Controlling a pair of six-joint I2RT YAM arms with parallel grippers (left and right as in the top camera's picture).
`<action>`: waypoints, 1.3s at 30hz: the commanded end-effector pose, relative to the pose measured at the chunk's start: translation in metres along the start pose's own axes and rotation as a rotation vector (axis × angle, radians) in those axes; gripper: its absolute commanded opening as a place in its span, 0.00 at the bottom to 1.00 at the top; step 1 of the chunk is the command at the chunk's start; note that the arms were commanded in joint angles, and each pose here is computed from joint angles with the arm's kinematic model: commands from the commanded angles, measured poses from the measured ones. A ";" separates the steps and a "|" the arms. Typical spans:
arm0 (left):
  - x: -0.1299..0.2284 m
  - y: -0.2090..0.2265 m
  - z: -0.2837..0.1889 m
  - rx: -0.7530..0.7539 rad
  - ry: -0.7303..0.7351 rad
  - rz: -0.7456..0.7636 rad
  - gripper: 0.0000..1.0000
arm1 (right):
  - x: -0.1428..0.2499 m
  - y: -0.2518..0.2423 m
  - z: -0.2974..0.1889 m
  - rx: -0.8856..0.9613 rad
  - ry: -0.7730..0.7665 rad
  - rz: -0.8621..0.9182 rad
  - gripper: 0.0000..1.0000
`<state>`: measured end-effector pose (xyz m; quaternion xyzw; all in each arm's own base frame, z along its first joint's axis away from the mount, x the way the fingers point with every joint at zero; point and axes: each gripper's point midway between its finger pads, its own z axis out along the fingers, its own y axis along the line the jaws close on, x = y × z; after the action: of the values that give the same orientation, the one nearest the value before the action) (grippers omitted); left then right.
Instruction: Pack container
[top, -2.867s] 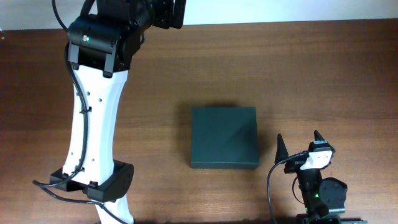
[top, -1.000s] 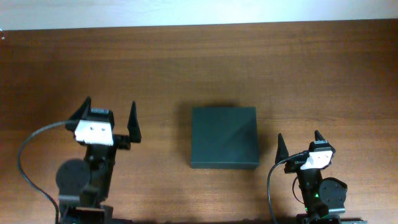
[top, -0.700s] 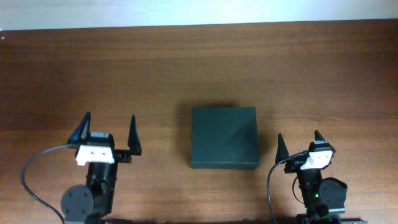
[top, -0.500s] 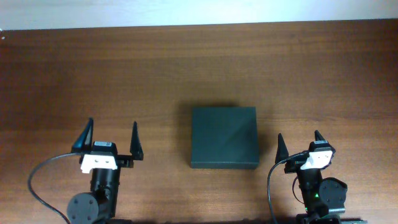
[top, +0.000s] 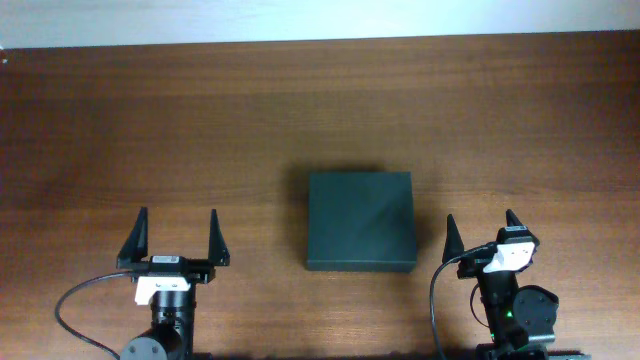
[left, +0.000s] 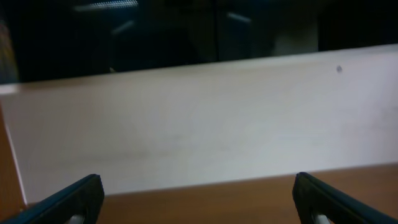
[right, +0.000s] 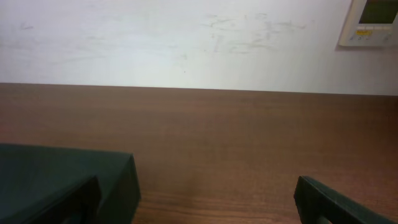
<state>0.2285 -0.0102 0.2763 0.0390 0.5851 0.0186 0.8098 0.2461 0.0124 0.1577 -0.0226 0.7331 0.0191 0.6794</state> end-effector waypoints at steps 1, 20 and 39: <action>0.002 0.006 -0.002 -0.026 -0.027 0.028 0.99 | 0.001 -0.002 0.000 0.011 0.000 -0.006 0.99; 0.038 0.022 -0.004 -0.108 0.057 0.033 0.99 | 0.002 -0.002 0.000 0.011 0.000 -0.006 0.99; 0.120 0.013 -0.022 -0.082 0.401 -0.058 0.99 | 0.001 -0.002 0.000 0.011 0.000 -0.006 0.99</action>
<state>0.2458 0.0109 0.1578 -0.0031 0.7344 0.0343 0.6779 0.2461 0.0124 0.1577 -0.0227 0.7331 0.0189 0.6794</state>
